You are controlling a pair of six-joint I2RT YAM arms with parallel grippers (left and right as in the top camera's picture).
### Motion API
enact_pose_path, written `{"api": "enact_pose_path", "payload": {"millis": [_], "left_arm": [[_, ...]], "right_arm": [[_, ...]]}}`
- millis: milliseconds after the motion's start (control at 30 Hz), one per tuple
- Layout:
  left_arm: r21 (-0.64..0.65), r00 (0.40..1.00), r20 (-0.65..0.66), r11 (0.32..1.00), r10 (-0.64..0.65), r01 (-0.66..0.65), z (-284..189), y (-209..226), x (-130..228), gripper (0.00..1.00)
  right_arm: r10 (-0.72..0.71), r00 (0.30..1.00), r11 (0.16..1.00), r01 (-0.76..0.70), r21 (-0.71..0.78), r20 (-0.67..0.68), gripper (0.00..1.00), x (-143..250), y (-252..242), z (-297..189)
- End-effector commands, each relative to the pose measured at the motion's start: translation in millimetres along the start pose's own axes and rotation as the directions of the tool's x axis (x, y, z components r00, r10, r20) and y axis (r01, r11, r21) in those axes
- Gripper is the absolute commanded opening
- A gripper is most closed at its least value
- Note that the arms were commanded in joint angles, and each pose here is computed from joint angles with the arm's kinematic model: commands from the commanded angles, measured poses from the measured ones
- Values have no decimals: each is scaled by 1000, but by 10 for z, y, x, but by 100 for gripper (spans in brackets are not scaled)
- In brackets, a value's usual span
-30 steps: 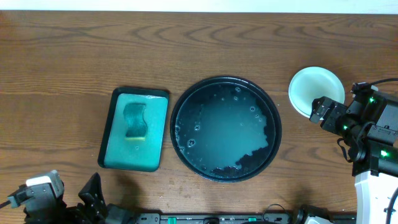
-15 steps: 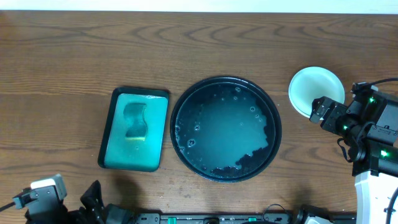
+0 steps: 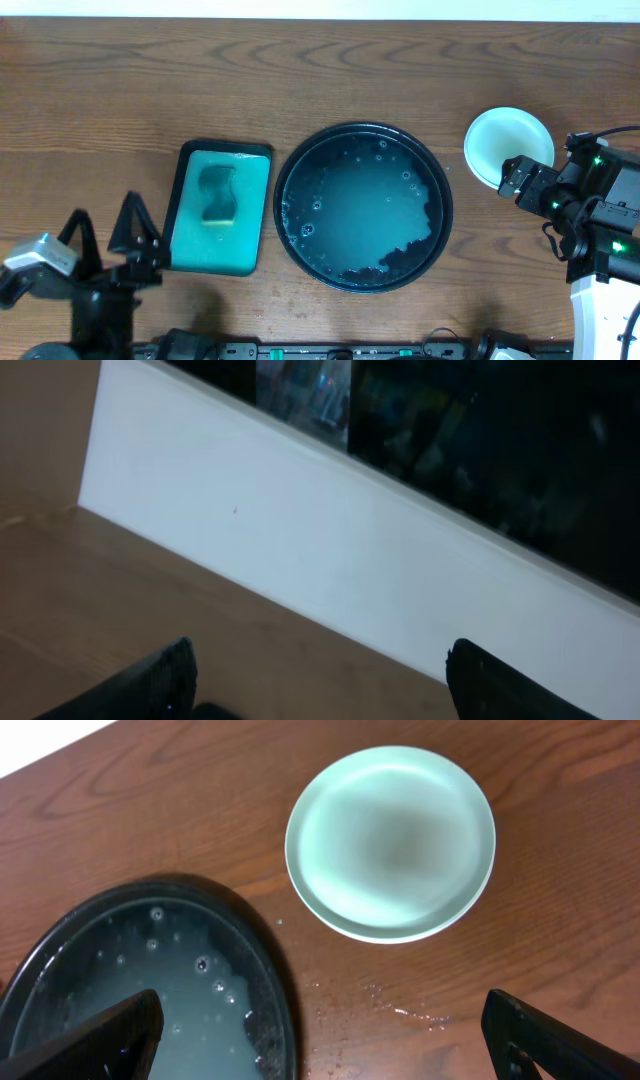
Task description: Clean dirty plates on tray and stack at the side
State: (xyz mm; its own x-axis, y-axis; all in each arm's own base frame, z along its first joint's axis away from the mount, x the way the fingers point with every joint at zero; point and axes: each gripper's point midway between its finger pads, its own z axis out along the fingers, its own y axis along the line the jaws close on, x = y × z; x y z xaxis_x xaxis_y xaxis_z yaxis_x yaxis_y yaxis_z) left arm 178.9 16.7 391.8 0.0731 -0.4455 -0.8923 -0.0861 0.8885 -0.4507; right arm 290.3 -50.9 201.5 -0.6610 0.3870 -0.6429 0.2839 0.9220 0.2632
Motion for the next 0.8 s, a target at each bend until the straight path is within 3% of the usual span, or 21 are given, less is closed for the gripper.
{"api": "enact_pose_path", "payload": {"millis": [0,200,500,767], "left_arm": [[-5,998,62,1000,-8,8,77,142,224,80],[11,985,136,995,-102,102,203,369,648,80],[-15,967,142,976,-213,217,441,714,1252,81],[-32,970,128,976,-208,213,547,859,1576,80]], "right_arm": [[-26,1000,1000,26,-9,7,99,-31,47,-20],[-26,1000,1000,26,-9,7,99,-31,47,-20],[-26,1000,1000,26,-9,7,99,-31,47,-20],[-26,1000,1000,26,-9,7,99,-30,47,-20]]}}
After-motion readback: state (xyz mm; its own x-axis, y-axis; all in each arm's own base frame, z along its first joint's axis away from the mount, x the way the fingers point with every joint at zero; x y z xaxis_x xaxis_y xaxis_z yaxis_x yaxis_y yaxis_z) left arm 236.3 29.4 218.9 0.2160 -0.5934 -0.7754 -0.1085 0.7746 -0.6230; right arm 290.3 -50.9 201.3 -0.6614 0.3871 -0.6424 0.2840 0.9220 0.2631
